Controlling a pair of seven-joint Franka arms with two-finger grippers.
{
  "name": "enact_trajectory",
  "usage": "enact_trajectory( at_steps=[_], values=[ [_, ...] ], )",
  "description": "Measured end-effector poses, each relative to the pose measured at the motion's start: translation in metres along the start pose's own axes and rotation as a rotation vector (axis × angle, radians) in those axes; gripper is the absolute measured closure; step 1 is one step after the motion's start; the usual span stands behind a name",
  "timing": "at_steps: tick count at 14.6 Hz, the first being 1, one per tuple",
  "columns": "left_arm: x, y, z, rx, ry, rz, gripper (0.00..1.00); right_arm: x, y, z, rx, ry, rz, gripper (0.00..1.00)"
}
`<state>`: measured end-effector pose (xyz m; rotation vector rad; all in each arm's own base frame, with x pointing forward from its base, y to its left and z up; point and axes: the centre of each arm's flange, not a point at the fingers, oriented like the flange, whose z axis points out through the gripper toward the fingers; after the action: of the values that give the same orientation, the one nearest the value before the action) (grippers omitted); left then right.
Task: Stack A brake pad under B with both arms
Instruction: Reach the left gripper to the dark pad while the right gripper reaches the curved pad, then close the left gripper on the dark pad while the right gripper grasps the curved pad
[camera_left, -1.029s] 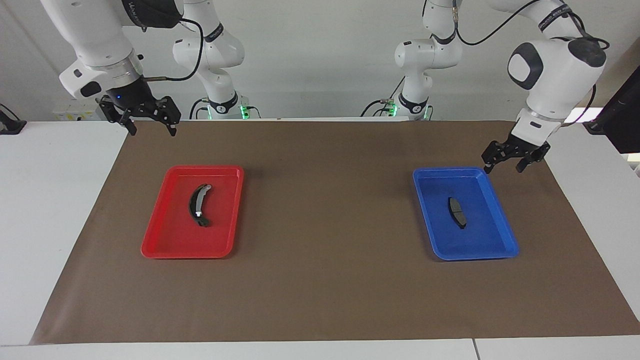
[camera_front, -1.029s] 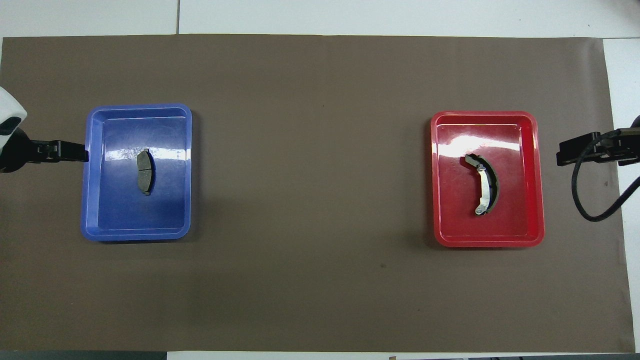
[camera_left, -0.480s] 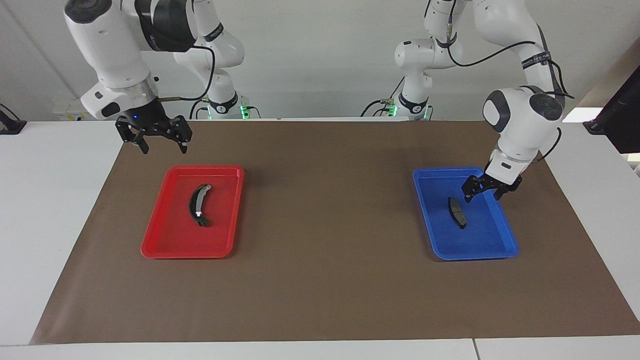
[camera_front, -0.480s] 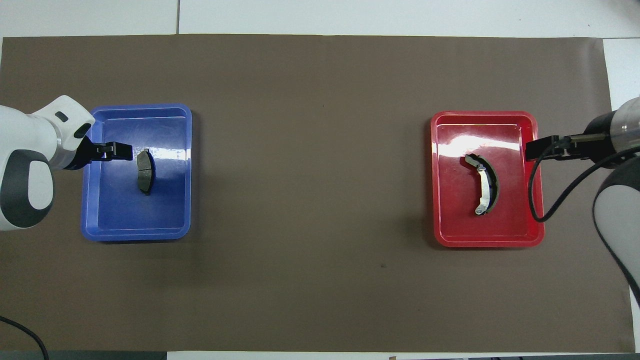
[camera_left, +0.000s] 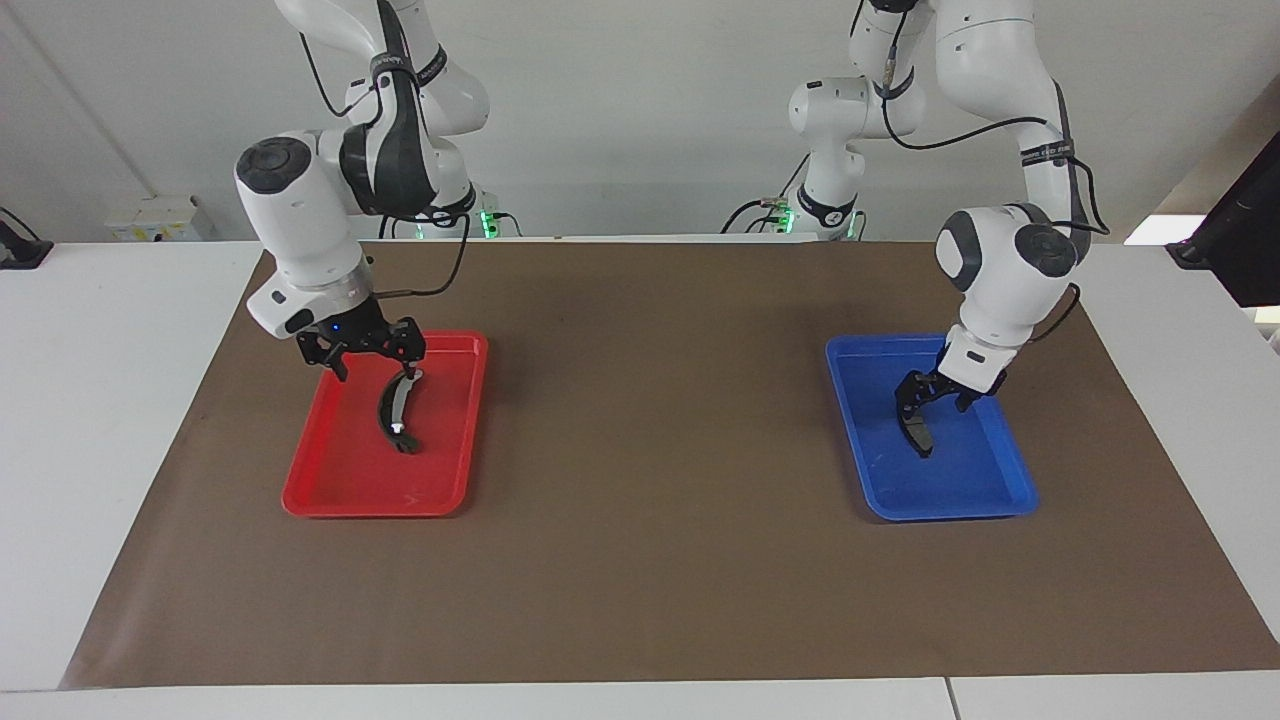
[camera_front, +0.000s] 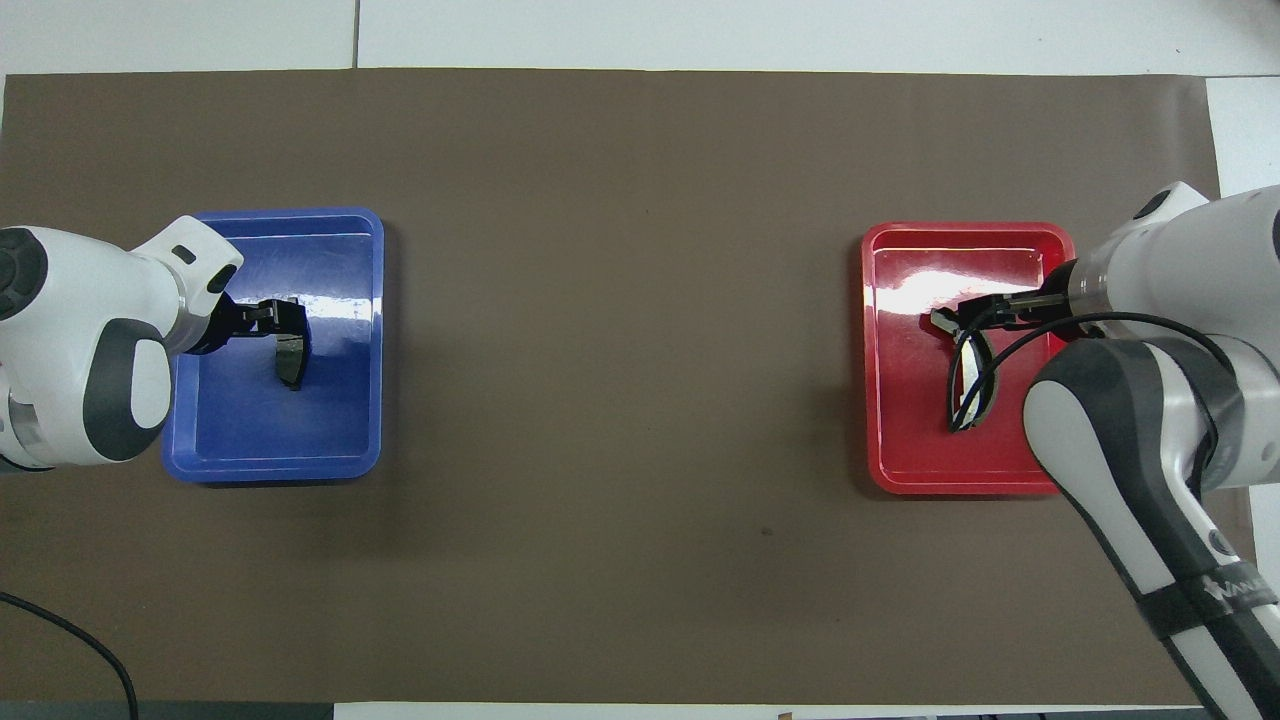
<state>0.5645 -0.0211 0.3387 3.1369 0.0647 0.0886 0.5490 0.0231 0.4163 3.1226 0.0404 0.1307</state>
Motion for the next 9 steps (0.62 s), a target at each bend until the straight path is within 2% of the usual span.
enact_trajectory(
  at_steps=[6, 9],
  values=[
    [-0.005, -0.001, 0.036, 0.002, 0.003, -0.003, 0.03, -0.019, 0.01, 0.079, 0.0, 0.016, -0.043, 0.0],
    [-0.005, -0.001, 0.044, 0.004, -0.004, -0.004, 0.08, -0.021, 0.017, 0.101, 0.0, -0.001, -0.075, 0.0]
  ],
)
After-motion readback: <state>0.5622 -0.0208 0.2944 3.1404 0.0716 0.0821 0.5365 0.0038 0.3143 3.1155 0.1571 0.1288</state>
